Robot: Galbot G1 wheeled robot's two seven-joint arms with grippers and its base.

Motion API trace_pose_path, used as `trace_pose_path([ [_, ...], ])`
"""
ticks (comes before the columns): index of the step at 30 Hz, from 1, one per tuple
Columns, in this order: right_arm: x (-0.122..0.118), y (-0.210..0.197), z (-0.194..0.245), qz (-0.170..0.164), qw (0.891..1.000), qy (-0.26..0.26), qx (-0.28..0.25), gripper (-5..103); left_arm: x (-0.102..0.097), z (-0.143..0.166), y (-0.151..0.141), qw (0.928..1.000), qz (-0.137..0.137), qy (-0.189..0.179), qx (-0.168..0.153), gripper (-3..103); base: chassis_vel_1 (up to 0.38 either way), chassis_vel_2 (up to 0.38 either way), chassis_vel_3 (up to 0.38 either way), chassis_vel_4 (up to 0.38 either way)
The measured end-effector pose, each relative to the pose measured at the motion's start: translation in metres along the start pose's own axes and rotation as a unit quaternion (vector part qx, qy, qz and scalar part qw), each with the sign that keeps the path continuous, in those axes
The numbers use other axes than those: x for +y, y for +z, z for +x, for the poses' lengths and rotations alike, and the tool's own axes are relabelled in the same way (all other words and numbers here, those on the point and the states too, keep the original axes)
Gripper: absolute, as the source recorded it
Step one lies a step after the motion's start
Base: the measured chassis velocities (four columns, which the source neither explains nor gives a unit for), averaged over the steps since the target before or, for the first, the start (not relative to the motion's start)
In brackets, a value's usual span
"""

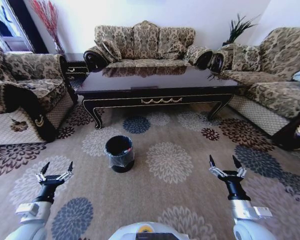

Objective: Move to the front of the table and pick up the trash from the floor, then place it into the trash bin.

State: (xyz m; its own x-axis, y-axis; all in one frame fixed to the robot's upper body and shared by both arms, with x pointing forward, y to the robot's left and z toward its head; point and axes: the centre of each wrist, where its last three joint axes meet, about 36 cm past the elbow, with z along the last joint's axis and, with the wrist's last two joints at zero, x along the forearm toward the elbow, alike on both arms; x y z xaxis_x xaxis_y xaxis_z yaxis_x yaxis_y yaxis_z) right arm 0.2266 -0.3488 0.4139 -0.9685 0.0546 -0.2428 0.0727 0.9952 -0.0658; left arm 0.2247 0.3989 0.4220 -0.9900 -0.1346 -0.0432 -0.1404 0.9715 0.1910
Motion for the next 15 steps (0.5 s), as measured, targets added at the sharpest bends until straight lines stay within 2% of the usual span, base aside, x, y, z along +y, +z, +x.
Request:
trace_pose_path([
  [15,0.0000,0.0000,0.0000,0.000,1.000,0.000,0.000,100,0.0000,0.0000,0.0000,1.0000,0.000,0.000,0.000,100,0.141,-0.141,-0.144,0.140],
])
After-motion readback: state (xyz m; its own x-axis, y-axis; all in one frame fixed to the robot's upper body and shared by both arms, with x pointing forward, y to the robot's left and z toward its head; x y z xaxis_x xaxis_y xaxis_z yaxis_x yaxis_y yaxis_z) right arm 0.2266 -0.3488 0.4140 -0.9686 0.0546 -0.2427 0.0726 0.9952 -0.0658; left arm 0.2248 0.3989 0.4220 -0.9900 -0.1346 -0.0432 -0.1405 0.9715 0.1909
